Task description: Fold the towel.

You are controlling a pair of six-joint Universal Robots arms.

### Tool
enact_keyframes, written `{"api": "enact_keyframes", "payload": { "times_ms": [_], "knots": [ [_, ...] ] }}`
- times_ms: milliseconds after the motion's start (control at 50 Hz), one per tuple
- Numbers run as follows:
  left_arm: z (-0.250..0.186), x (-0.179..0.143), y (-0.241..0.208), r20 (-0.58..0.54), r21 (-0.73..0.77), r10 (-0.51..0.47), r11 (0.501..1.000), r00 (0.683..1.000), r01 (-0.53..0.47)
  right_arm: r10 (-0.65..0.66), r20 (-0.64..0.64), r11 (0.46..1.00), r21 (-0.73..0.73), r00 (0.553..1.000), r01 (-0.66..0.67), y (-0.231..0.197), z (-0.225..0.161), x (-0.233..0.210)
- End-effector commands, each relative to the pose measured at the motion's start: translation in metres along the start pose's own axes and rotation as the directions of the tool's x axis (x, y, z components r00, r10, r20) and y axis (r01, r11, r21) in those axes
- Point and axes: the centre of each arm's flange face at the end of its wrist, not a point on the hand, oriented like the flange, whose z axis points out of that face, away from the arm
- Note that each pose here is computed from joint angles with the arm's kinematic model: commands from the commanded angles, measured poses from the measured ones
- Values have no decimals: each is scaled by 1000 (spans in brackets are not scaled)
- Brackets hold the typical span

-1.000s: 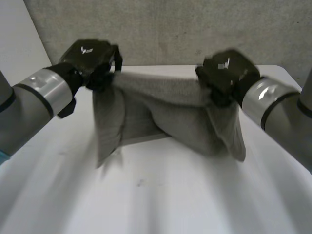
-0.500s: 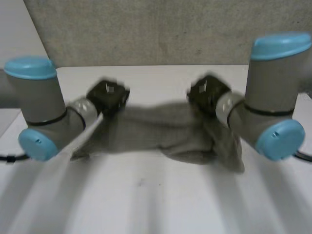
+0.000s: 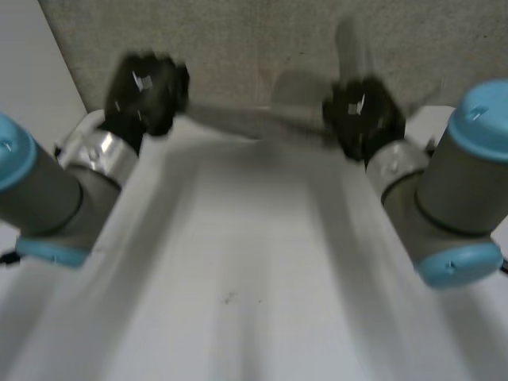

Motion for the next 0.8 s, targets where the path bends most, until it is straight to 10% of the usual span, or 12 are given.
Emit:
{"api": "enact_keyframes", "payload": {
  "times_ms": [20, 140, 360, 500, 800],
  "knots": [
    [-59, 47, 63, -177, -274, -16, 961, 984, -34, 23, 189, 982, -187, 982, 13, 53, -20, -47],
    [-89, 86, 83, -342, -402, -4, 905, 940, -142, 53, 245, 965, -260, 968, 13, 67, -34, -58],
    [-85, 76, 65, -325, -371, 21, 917, 946, -148, 166, 172, 921, -379, 971, -90, 85, -48, -24],
    [-86, 74, 57, -318, -358, 29, 922, 948, -149, 425, 120, 853, -385, 897, -352, 101, -48, 21],
    [-88, 74, 58, -320, -367, 22, 919, 947, -145, 531, 171, 804, -411, 830, -430, 124, -37, 49]
  ]
}}
